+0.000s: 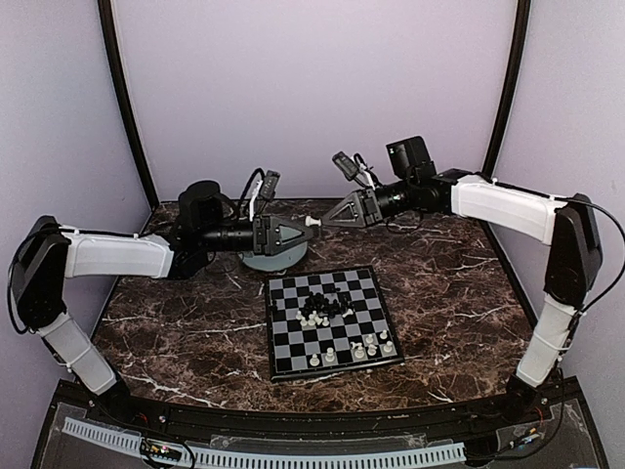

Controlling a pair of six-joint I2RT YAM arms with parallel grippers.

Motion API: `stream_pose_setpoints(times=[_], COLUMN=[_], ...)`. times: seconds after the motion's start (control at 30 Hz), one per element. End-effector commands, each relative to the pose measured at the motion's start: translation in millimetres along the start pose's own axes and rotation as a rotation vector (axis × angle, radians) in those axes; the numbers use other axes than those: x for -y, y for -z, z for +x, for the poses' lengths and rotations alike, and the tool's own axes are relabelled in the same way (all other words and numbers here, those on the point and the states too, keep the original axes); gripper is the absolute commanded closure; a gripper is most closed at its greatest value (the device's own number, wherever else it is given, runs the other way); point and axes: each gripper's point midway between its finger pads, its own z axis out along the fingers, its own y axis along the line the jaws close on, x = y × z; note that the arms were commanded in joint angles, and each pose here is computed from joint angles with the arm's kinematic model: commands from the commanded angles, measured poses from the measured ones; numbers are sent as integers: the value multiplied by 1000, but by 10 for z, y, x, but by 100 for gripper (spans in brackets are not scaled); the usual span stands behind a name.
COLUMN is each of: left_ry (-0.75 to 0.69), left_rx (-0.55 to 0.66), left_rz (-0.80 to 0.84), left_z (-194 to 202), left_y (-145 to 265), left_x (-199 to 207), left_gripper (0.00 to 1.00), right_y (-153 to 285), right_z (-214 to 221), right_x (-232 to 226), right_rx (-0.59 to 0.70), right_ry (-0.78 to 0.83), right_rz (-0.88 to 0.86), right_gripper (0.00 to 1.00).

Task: Set up the chess pieces on the board
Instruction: Pass from the right arm to the left, then place the king on e1.

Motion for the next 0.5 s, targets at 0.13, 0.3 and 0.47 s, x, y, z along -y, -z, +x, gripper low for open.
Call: stream_pose_setpoints(times=[0.13, 0.3, 0.47], left_ry=[-314, -341, -314], left_rx=[78, 141, 157], left_rz=[-218, -502, -753], left_z=[-492, -715, -773], left_y=[335, 614, 880], left_x=[217, -86, -431], left_gripper=[31, 28, 28], right_y=[416, 389, 175], right_z=[504, 796, 1190], right_x=[383, 378, 337], right_rx=[-299, -466, -677], right_ry=[340, 461, 589], right_rz=[505, 611, 642], right_gripper=[89, 89, 89])
